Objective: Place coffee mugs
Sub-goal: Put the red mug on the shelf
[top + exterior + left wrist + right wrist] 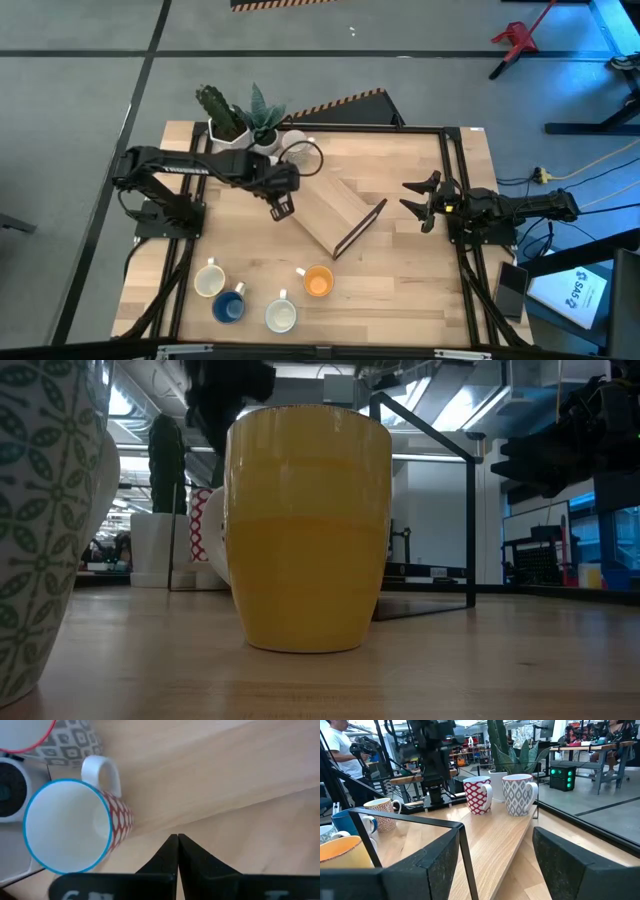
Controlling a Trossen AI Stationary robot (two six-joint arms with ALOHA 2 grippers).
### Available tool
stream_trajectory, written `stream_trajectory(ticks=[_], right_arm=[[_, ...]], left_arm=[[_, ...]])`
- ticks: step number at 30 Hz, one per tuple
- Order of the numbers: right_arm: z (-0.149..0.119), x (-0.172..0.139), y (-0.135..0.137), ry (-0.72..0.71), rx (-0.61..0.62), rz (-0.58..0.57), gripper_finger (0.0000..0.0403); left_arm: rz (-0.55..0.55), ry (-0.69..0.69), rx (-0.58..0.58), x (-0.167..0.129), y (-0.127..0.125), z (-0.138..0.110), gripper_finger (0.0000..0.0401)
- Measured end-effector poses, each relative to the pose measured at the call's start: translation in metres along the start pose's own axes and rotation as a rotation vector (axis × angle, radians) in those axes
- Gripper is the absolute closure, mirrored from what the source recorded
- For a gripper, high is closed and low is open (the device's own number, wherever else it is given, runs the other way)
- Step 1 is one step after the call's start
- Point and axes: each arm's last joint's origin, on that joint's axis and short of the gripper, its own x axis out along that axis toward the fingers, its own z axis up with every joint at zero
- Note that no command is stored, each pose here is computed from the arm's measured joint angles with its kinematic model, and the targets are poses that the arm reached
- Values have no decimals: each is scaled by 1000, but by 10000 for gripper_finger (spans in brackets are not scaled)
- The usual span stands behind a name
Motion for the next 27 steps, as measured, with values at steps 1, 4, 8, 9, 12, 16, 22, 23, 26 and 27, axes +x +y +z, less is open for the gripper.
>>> stream_trajectory(ticks=[1, 4, 8, 9, 12, 16, 22, 23, 26, 27], right_arm=[[0, 0, 0, 0, 2, 0, 162], [0, 0, 0, 0, 7, 0, 162], [0, 0, 0, 0, 9, 0, 162], [0, 0, 0, 0, 10, 0, 162], [0, 0, 0, 0, 10, 0, 162], [0, 0, 0, 0, 11, 0, 162], [0, 0, 0, 0, 10, 0, 162], [0, 0, 0, 0, 10, 0, 162], [0, 0, 0, 0, 10, 0, 162], [0, 0, 0, 0, 10, 0, 162]], left_arm=[[7, 9, -1, 4, 1, -2, 400], [39, 35, 0, 18, 6, -7, 401], [65, 42, -17, 33, 13, -10, 401], [70, 48, -20, 36, 14, -11, 401], [84, 62, -13, 44, 19, -14, 401], [123, 40, -28, 47, 25, -12, 401], [146, 32, -62, 48, 33, -9, 401], [145, 34, -66, 49, 33, -8, 401], [128, 40, -99, 49, 34, -8, 401], [115, 46, -108, 49, 33, -9, 401]])
